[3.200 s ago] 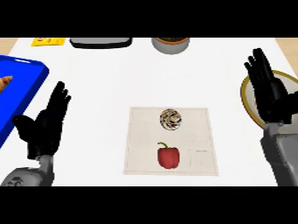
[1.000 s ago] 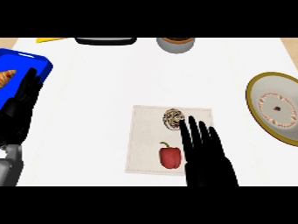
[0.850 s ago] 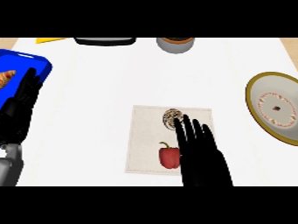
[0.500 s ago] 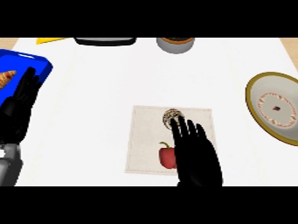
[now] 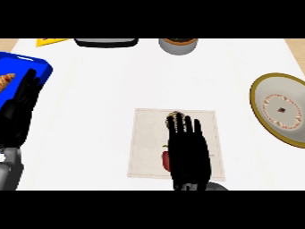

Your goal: Pick the bell pepper from the placemat and place it in the bowl

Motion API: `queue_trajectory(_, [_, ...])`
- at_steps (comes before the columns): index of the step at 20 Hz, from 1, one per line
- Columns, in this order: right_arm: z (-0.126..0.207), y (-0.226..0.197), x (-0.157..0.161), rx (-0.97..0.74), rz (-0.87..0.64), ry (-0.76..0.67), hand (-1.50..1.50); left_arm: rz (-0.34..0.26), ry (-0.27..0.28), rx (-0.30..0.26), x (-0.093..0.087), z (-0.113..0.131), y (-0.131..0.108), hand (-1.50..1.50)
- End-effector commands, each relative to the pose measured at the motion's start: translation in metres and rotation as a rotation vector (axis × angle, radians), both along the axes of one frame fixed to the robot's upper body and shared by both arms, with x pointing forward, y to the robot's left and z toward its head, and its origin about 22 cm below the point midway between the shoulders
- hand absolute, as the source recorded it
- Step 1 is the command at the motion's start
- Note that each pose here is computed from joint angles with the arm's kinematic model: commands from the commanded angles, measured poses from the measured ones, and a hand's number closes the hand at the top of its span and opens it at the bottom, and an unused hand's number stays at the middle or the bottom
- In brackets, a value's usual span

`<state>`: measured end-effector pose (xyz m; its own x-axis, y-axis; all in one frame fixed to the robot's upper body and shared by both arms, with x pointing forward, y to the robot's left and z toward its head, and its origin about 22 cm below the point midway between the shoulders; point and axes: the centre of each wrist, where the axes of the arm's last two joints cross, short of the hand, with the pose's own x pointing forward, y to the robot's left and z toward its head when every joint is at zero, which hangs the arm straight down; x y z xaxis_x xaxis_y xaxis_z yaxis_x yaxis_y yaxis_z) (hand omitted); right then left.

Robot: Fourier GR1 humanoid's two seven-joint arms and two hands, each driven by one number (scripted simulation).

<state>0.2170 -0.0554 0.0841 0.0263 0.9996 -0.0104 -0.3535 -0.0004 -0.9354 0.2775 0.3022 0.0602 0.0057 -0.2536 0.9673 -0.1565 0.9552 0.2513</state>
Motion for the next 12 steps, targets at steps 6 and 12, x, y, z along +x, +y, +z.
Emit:
queue_trajectory(6, [-0.035, -0.002, -0.008, -0.052, -0.097, 0.050, -1.50, 0.010, 0.010, 0.005, -0.002, -0.003, 0.013, 0.00])
queue_trajectory(12, [-0.041, 0.011, -0.007, -0.076, -0.112, 0.071, -1.50, 0.001, 0.004, -0.003, -0.016, 0.011, 0.018, 0.00])
